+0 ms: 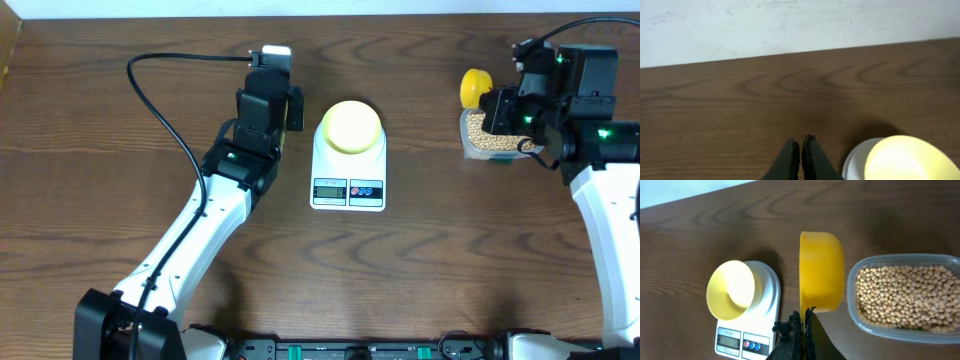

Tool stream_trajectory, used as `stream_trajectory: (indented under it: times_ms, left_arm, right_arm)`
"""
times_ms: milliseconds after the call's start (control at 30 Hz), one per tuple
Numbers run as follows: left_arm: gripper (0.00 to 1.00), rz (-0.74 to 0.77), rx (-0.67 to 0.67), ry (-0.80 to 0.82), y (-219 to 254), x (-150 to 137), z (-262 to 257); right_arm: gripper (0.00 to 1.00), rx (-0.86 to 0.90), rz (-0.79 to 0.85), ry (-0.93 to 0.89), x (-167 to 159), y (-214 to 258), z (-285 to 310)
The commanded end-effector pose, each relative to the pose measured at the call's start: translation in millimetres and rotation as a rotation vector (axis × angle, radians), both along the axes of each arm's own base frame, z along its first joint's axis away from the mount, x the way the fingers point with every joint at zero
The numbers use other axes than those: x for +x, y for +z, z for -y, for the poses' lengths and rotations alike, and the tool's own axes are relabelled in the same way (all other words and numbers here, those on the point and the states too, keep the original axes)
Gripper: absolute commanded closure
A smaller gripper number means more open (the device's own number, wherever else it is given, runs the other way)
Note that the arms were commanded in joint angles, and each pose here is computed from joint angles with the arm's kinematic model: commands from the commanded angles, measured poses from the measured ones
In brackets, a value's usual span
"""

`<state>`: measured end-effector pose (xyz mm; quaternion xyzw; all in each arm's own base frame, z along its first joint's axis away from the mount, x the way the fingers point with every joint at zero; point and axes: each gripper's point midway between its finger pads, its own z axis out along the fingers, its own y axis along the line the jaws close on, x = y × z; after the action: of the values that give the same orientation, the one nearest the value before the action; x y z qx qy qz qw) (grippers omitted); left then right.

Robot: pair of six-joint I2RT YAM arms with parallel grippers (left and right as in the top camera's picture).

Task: Scoop item into bowl and weigh 50g on scale
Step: 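Withdraw the left gripper from the scale toward the lower left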

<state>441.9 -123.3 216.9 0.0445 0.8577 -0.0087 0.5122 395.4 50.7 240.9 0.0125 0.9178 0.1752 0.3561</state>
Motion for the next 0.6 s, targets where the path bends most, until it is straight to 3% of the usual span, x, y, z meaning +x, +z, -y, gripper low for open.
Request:
stream_trajectory:
  times_ms: [0, 233, 433, 567]
  left_arm:
    - [0.92, -0.003, 0.041, -0.133, 2, -4, 17]
    - [0.92, -0.078, 0.099, -0.248, -4, -28, 22]
    - [0.93, -0.248, 0.107, -0.283, -16, -78, 10]
    - [0.93, -0.292, 0.117, -0.436, -14, -108, 21]
  right_arm:
    - [0.99, -0.017, 0.043, -0.008, 3, 13, 6]
    - [0.99, -0.017, 0.046, -0.009, 3, 14, 6]
    - [0.99, -0.031, 0.063, -0.001, 6, 15, 7]
    - [0.99, -0.031, 0.062, 0.000, 6, 15, 7]
